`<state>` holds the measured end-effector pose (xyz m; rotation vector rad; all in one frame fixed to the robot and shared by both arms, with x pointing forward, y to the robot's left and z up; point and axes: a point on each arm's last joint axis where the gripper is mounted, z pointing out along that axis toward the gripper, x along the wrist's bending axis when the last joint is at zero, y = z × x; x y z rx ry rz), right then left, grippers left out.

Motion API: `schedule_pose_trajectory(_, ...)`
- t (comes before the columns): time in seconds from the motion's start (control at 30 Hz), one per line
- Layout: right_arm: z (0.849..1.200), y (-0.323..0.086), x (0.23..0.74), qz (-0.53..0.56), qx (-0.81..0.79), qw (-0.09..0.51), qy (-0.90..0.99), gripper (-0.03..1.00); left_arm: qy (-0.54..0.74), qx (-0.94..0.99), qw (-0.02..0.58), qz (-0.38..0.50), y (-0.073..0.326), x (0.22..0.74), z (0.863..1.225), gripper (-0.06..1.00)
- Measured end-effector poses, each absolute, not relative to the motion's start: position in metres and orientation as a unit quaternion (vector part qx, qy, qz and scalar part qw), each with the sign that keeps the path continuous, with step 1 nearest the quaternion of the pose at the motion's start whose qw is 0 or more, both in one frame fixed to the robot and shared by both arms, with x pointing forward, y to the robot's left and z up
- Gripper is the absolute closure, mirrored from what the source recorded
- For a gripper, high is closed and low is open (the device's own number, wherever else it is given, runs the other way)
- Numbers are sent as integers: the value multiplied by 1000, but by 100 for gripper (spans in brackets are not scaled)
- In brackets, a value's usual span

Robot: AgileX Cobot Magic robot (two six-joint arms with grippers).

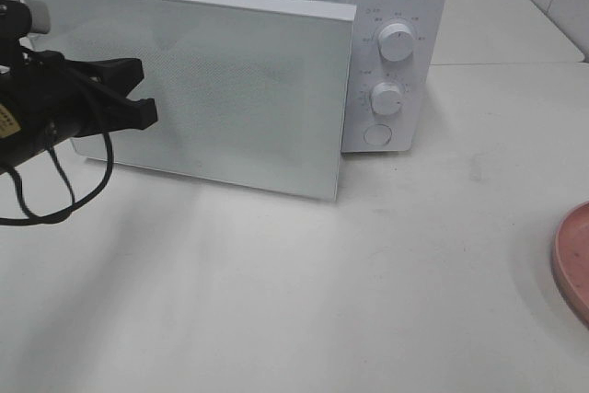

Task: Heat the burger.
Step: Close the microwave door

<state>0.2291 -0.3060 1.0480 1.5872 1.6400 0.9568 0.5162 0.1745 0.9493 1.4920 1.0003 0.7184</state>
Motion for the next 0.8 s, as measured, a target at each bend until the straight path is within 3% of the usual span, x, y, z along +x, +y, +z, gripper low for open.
schedule_pose_trajectory(0.8,1048,-306,229,365,606,327,626,20,443,597,599,298,111,560,954,94)
